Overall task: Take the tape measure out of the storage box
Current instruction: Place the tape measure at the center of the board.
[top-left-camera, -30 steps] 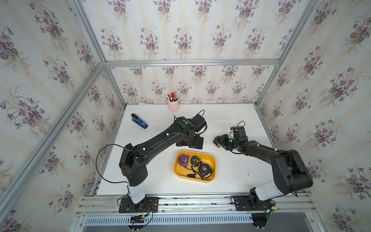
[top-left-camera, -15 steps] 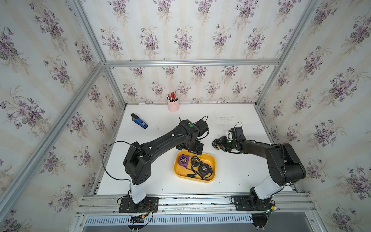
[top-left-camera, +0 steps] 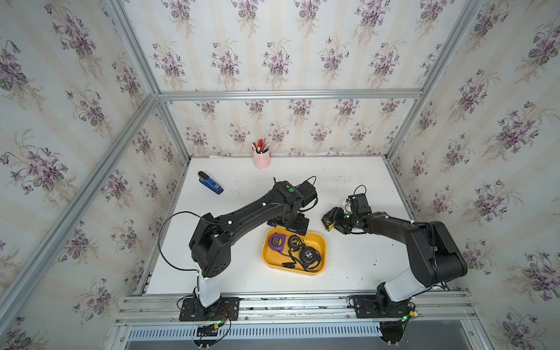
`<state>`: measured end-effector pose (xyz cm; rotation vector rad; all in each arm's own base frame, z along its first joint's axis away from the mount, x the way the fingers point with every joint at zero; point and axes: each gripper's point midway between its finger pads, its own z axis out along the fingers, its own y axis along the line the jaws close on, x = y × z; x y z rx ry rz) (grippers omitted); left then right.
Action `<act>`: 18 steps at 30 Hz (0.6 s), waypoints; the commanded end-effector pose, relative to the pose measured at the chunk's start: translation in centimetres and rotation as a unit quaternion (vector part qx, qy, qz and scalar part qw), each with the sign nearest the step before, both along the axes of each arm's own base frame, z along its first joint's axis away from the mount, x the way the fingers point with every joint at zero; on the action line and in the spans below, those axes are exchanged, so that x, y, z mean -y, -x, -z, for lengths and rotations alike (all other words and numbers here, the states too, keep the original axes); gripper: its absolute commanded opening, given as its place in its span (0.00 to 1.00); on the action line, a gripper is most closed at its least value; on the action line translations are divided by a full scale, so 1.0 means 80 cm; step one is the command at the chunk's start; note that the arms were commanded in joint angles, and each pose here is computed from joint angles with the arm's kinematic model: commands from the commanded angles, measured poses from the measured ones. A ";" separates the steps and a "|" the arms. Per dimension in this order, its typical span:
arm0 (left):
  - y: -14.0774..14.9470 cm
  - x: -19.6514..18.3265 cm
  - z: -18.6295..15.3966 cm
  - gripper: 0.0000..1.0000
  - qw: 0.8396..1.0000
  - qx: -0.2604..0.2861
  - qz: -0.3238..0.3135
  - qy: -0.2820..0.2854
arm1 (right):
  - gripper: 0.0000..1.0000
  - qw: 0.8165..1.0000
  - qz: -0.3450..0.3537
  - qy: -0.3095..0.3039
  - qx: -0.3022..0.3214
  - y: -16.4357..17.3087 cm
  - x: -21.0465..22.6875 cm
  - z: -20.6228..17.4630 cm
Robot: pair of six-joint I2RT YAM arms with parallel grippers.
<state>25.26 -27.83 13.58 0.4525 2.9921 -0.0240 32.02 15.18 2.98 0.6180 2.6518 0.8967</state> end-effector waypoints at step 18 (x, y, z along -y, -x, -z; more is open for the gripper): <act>0.019 -0.004 -0.002 1.00 0.999 -0.025 0.022 -0.005 | 0.84 0.991 0.055 0.121 0.016 0.022 0.062 -0.042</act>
